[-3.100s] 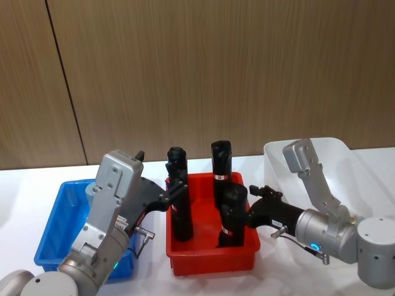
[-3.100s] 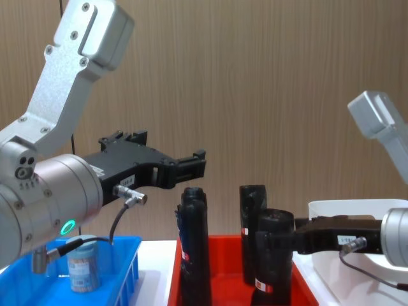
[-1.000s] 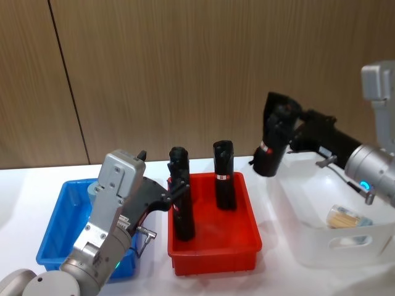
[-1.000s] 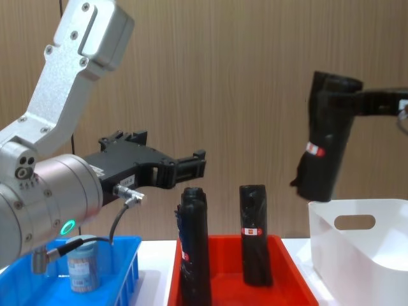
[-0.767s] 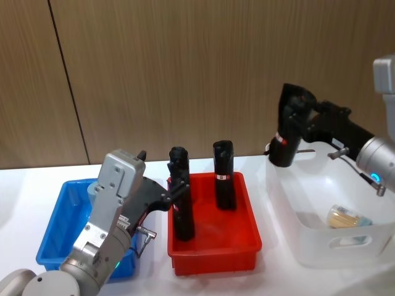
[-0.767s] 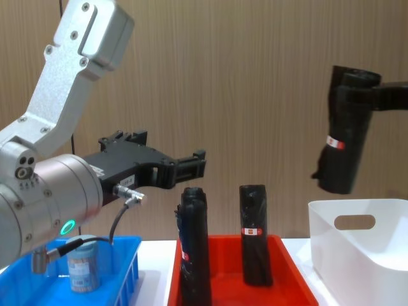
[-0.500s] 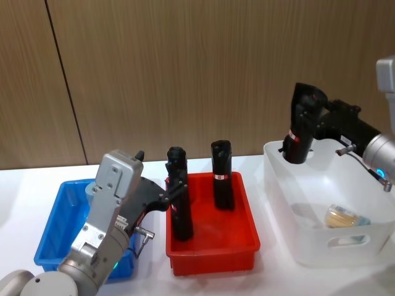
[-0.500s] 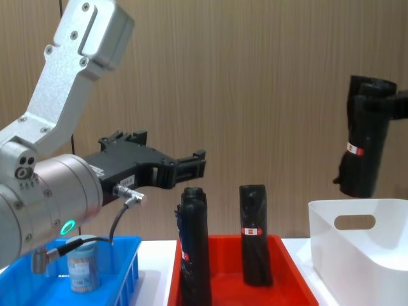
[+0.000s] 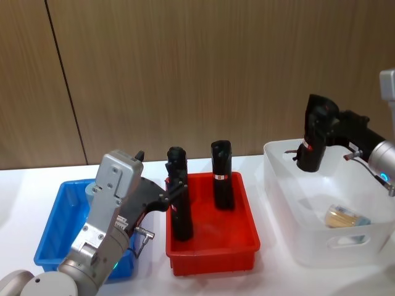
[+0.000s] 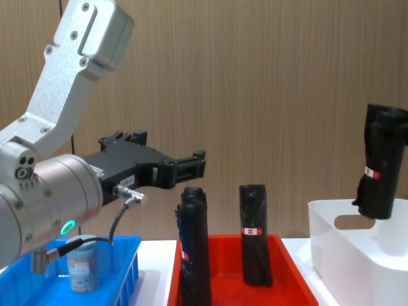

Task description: Pick the cotton swabs from the blue box and place them into the white box.

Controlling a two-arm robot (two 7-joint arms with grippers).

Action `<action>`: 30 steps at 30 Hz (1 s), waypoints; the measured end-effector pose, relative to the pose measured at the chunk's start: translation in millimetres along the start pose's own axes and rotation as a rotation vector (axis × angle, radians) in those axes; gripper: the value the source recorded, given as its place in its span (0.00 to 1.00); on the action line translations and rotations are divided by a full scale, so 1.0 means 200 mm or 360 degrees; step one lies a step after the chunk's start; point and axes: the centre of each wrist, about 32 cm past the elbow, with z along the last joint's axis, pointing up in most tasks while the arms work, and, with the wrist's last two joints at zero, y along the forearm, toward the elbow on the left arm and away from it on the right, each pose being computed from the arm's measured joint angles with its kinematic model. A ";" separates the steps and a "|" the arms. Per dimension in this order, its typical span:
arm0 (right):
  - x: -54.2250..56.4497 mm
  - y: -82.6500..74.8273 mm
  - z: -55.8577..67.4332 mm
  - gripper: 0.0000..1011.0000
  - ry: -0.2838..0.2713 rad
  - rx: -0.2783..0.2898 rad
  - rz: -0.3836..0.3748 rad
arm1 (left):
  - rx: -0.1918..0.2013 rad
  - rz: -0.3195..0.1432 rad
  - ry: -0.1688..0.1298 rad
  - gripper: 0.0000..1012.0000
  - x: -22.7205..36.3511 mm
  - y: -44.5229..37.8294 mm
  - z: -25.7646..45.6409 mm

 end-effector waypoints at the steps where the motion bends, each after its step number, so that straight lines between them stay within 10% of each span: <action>1: 0.00 0.00 -0.01 0.52 0.0005 -0.0008 -0.0003 | 0.0000 0.0000 0.0000 0.99 0.000 0.000 0.000; 20: 0.02 0.03 -0.10 0.95 0.0057 -0.0060 -0.0028 | 0.0000 0.0000 0.0000 0.99 0.000 0.000 0.000; 30: 0.01 0.02 -0.11 0.99 0.0062 -0.0059 -0.0032 | 0.0000 0.0000 0.0000 0.99 0.000 0.000 0.000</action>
